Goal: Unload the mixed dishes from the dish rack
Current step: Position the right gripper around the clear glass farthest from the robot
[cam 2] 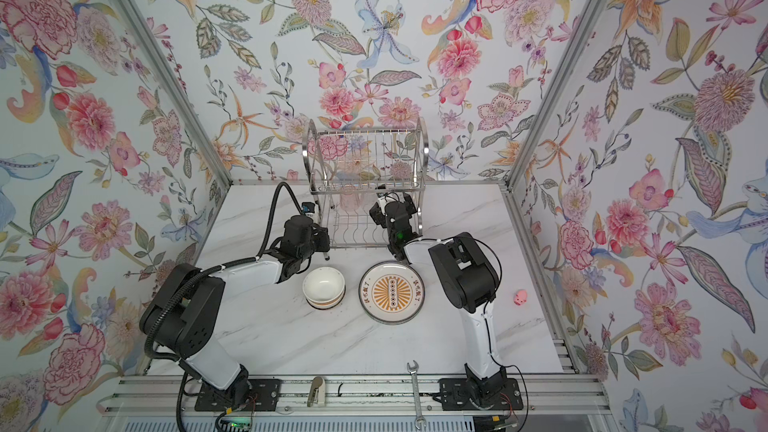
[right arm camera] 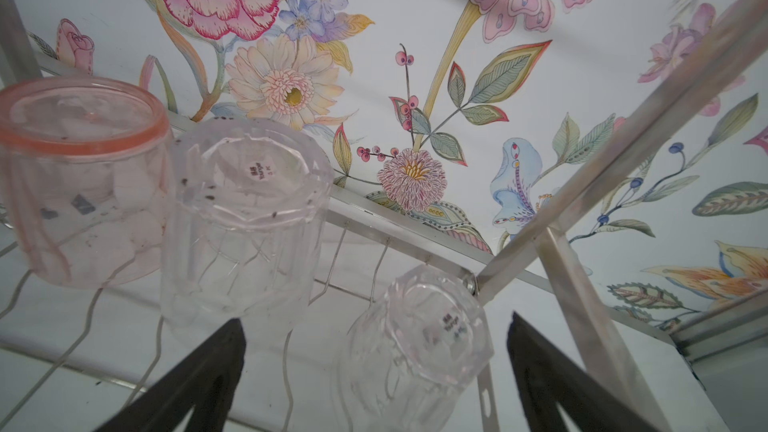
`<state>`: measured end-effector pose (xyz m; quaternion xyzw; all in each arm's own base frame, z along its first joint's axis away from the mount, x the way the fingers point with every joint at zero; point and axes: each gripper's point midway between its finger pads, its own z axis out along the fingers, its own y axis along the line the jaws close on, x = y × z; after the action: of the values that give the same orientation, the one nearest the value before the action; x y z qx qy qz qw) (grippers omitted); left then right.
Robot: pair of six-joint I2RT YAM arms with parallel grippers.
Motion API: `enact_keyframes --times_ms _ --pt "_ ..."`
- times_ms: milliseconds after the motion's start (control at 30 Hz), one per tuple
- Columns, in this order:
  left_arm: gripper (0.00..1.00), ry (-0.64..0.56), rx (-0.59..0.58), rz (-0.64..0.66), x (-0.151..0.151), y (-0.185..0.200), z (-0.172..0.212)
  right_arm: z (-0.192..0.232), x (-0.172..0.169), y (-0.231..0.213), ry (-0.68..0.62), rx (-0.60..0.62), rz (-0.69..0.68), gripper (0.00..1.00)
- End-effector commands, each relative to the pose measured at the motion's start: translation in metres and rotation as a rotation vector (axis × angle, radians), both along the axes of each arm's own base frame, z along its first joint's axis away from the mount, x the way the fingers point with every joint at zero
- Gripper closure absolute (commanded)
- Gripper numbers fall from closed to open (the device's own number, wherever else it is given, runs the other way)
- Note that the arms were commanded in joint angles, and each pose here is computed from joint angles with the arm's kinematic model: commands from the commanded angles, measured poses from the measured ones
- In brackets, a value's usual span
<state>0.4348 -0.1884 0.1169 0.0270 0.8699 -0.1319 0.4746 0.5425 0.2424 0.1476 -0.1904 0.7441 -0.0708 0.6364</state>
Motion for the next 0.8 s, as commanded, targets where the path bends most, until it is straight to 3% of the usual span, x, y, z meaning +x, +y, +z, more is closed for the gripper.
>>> enact_keyframes --times_ms 0,767 --pt "0.87 0.007 -0.092 -0.029 -0.004 -0.012 0.009 -0.005 0.014 -0.013 0.019 0.022 -0.019 0.01" --pt "0.89 0.02 -0.082 -0.029 -0.01 -0.009 0.011 -0.037 0.047 -0.017 0.172 0.147 -0.033 0.05"
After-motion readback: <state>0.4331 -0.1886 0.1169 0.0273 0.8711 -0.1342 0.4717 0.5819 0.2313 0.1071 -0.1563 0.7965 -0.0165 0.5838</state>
